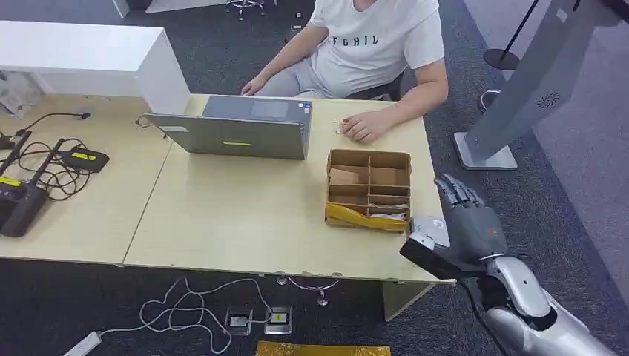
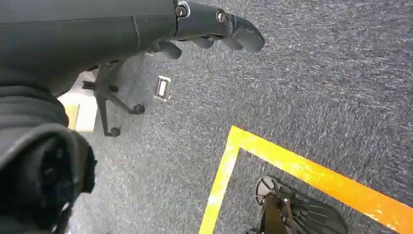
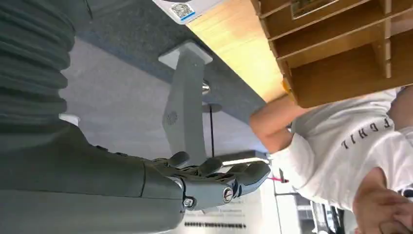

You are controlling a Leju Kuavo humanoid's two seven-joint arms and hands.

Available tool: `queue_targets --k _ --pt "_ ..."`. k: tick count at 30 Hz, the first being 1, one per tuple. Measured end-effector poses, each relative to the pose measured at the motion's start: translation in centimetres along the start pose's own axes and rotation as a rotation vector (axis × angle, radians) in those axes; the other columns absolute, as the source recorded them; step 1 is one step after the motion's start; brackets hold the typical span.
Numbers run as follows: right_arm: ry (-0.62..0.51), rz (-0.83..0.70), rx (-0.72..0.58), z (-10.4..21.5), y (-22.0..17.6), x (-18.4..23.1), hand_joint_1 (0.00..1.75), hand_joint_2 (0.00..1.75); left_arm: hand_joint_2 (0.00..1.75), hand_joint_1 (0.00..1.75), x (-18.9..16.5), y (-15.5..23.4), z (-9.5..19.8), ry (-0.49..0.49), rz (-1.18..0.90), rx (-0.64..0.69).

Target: Pass the card to the sensor for recognition and then transmit it.

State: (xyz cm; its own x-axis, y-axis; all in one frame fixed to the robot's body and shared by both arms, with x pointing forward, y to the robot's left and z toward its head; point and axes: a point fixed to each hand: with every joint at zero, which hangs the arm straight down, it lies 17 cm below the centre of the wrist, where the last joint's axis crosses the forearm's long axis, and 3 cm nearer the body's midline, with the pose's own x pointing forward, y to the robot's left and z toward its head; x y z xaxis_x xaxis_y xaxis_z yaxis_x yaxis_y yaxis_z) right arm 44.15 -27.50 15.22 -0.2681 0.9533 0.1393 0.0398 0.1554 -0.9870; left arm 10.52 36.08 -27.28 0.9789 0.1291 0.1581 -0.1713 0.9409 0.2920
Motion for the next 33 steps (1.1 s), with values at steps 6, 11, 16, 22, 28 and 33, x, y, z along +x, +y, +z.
queue_targets --k 6,11,16,22,28,33 --pt "-0.012 0.077 -0.028 -1.0 0.7 1.0 0.0 1.75 0.0 0.0 0.0 -0.2 0.1 -0.004 -0.011 -0.003" --pt "0.005 0.057 -0.045 -1.9 1.0 1.5 0.0 1.75 0.0 0.0 0.1 -0.4 0.1 -0.007 -0.021 -0.007" --pt "0.021 0.041 -0.054 -2.6 1.2 1.6 0.0 1.75 0.0 0.0 0.1 -0.5 0.1 -0.007 -0.022 -0.007" --pt "0.039 0.025 -0.06 -3.1 1.2 1.6 0.0 1.75 0.0 0.0 0.1 -0.5 0.1 -0.007 -0.022 -0.007" --pt "0.029 0.046 -0.069 -3.8 1.3 2.0 0.0 1.75 0.0 0.0 0.1 -0.4 0.1 -0.005 -0.021 0.0" --pt "0.048 0.023 -0.061 -4.5 1.6 2.3 0.0 1.75 0.0 0.0 0.0 -0.6 0.2 0.0 -0.024 -0.002"
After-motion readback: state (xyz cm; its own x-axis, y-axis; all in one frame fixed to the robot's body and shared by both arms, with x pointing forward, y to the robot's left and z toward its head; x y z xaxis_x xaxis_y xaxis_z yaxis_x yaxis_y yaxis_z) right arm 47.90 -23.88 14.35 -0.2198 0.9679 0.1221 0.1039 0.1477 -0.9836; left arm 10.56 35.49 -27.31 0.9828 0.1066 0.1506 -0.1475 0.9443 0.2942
